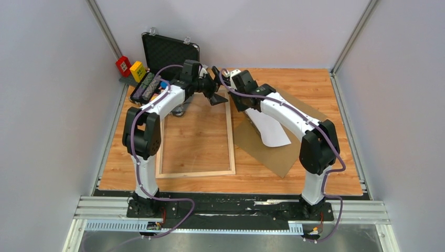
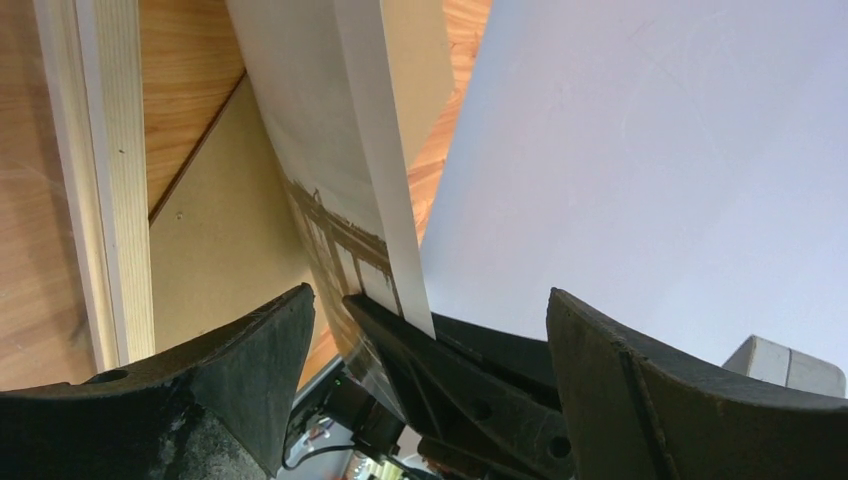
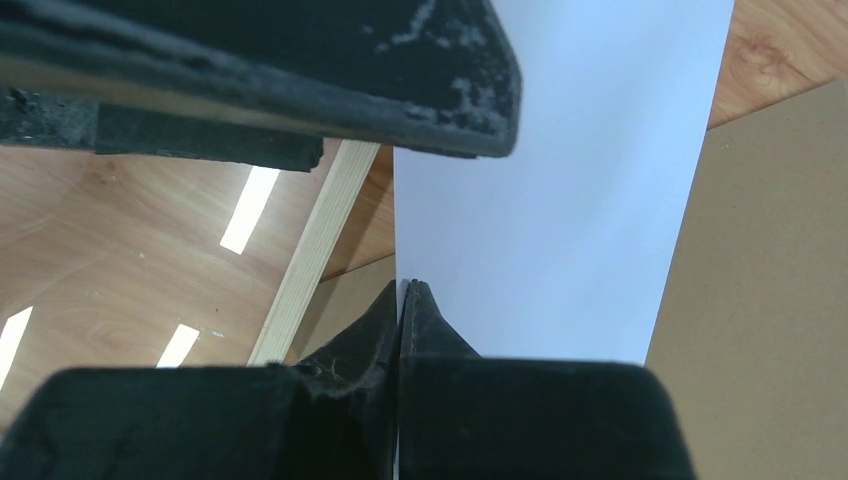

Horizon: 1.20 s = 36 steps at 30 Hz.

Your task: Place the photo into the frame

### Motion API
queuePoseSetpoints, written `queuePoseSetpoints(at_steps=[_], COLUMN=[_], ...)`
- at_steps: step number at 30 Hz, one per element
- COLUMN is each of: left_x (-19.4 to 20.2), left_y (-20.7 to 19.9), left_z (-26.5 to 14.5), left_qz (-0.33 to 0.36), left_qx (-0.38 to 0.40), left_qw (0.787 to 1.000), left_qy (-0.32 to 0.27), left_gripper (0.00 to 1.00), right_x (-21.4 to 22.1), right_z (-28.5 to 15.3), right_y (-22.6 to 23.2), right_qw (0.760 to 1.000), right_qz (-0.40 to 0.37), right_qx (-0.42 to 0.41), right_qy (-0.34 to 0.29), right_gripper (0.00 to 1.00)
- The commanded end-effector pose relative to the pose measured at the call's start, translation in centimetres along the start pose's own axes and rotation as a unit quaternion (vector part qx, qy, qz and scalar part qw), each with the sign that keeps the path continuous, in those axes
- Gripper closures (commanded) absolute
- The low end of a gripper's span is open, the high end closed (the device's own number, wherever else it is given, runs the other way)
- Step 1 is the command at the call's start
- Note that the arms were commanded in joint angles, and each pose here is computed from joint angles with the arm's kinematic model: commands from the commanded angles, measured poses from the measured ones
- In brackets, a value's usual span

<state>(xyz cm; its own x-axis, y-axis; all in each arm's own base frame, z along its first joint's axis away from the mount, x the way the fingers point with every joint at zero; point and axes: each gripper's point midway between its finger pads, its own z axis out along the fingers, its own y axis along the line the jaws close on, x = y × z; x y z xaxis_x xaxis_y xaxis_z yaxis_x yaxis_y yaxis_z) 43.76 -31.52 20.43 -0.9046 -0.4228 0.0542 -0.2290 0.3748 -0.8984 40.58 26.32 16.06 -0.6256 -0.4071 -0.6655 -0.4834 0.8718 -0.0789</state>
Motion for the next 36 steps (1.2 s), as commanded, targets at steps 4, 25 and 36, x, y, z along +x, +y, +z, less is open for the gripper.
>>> queuePoseSetpoints(at_steps=[4, 25, 36], left_x=[0.9, 1.7, 1.8], left_y=[0.5, 3.4, 4.1], left_z=[2.6, 4.8, 5.0], left_qz=[0.005, -0.003, 0.019], left_qx=[-0.002, -0.01, -0.012], left_qw=[1.0, 1.0, 0.999], left_qy=[0.011, 0.025, 0.031], left_gripper=[0.1, 0.68, 0.86], right_x=[-1.7, -0.4, -1.7], right_z=[-0.4, -1.4, -5.1], right_y=[0.7, 1.3, 0.3], right_qw=[1.0, 1.0, 0.998], right_qz=[0.007, -0.001, -0.012], right_qx=[0.008, -0.005, -0.001], right_qy=[-0.022, -0.016, -0.054], right_gripper=[1.0, 0.67, 0.37])
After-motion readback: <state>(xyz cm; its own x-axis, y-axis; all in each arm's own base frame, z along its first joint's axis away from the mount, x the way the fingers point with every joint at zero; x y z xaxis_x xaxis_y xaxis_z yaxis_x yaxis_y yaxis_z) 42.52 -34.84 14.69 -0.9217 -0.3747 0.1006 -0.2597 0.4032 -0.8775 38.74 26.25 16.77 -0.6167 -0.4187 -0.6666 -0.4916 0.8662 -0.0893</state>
